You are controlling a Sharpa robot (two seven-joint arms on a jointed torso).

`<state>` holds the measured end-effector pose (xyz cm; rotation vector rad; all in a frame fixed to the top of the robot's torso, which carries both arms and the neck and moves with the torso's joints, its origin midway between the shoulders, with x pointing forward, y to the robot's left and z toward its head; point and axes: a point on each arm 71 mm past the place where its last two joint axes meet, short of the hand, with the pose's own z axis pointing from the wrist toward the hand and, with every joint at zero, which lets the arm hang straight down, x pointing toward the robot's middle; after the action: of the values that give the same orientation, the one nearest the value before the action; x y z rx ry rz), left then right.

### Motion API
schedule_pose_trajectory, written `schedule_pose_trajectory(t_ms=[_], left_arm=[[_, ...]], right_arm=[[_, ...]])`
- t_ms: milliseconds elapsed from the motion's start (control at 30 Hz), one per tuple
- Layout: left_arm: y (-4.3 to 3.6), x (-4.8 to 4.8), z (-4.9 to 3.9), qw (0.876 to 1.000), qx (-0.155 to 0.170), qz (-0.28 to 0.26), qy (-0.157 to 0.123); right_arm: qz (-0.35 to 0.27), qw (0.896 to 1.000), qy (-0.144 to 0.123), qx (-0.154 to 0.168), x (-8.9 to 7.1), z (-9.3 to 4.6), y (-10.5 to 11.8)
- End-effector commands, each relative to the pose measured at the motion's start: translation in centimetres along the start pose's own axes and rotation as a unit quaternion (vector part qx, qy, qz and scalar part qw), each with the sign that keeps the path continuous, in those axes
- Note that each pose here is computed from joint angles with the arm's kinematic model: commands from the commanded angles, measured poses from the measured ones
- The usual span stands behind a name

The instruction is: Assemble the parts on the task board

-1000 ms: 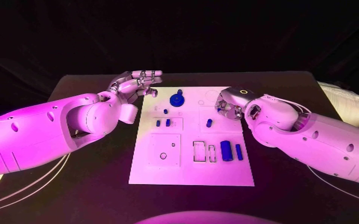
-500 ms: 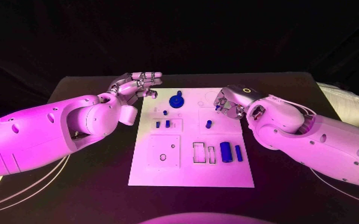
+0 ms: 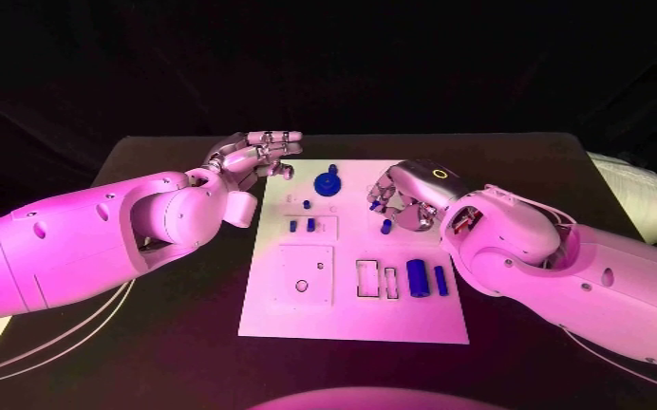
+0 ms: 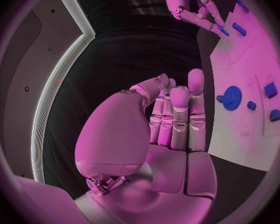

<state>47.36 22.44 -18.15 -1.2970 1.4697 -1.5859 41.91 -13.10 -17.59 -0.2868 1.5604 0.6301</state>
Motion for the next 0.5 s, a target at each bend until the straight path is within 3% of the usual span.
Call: schedule_pose_trajectory(t_ms=[33, 500], left_arm=[[-0.02, 0.4, 0.09, 1.0, 0.004, -0.007, 0.013], [0.05, 0.95, 0.15, 1.0, 0.004, -0.009, 0.023]], right_arm=[[0.015, 1.0, 0.003, -0.022, 0.4, 0.0, 1.3], [0.064, 0.994, 0.051, -0.067, 4.8, -0.2, 5.4]])
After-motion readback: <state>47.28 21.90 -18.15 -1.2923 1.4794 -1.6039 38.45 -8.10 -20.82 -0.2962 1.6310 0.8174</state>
